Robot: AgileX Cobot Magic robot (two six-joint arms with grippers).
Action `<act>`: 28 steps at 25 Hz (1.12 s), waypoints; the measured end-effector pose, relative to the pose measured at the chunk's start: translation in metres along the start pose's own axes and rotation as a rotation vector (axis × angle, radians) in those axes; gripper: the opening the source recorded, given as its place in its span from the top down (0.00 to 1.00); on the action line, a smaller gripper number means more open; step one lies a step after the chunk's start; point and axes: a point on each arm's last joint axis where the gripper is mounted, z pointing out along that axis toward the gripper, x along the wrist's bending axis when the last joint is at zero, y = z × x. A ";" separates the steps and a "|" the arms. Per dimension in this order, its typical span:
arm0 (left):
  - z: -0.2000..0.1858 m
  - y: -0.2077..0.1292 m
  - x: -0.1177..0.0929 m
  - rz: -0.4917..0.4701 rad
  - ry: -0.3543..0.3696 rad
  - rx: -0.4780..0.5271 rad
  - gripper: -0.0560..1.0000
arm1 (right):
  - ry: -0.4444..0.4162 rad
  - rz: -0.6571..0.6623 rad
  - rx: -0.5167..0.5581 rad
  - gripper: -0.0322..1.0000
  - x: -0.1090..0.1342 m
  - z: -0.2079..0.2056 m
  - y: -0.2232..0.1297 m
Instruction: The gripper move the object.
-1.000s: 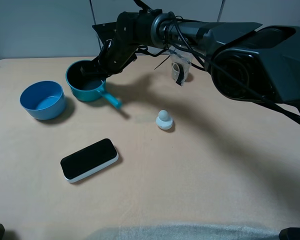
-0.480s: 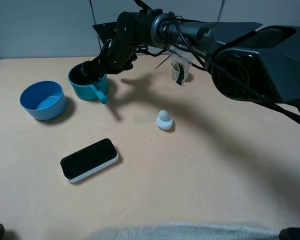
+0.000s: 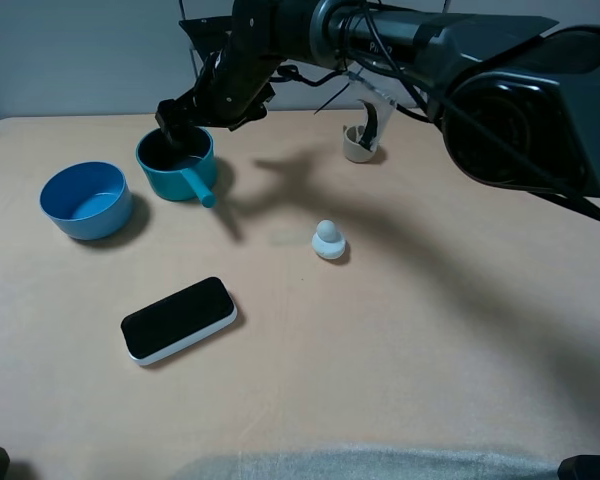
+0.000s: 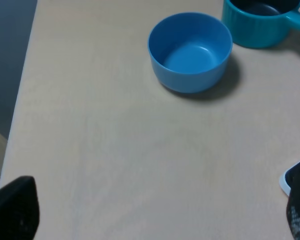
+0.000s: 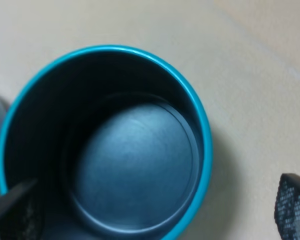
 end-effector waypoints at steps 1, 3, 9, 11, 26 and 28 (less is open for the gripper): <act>0.000 0.000 0.000 0.000 0.000 0.000 0.01 | 0.001 -0.001 0.003 0.30 0.001 -0.002 0.001; 0.000 0.000 0.000 0.000 0.000 0.000 0.01 | 0.002 -0.003 0.001 0.30 0.001 -0.006 0.003; 0.000 0.000 0.000 0.000 0.000 0.000 0.01 | 0.005 -0.004 0.027 0.30 0.002 -0.009 0.002; 0.000 0.000 0.000 0.000 0.000 0.000 0.01 | 0.007 -0.007 0.034 0.30 0.004 -0.015 0.004; 0.000 0.000 0.000 0.000 0.000 0.000 0.01 | 0.038 -0.047 0.203 0.30 0.022 -0.100 0.017; 0.000 0.000 0.000 0.000 0.000 0.000 0.01 | 0.043 -0.056 0.232 0.30 0.025 -0.113 0.018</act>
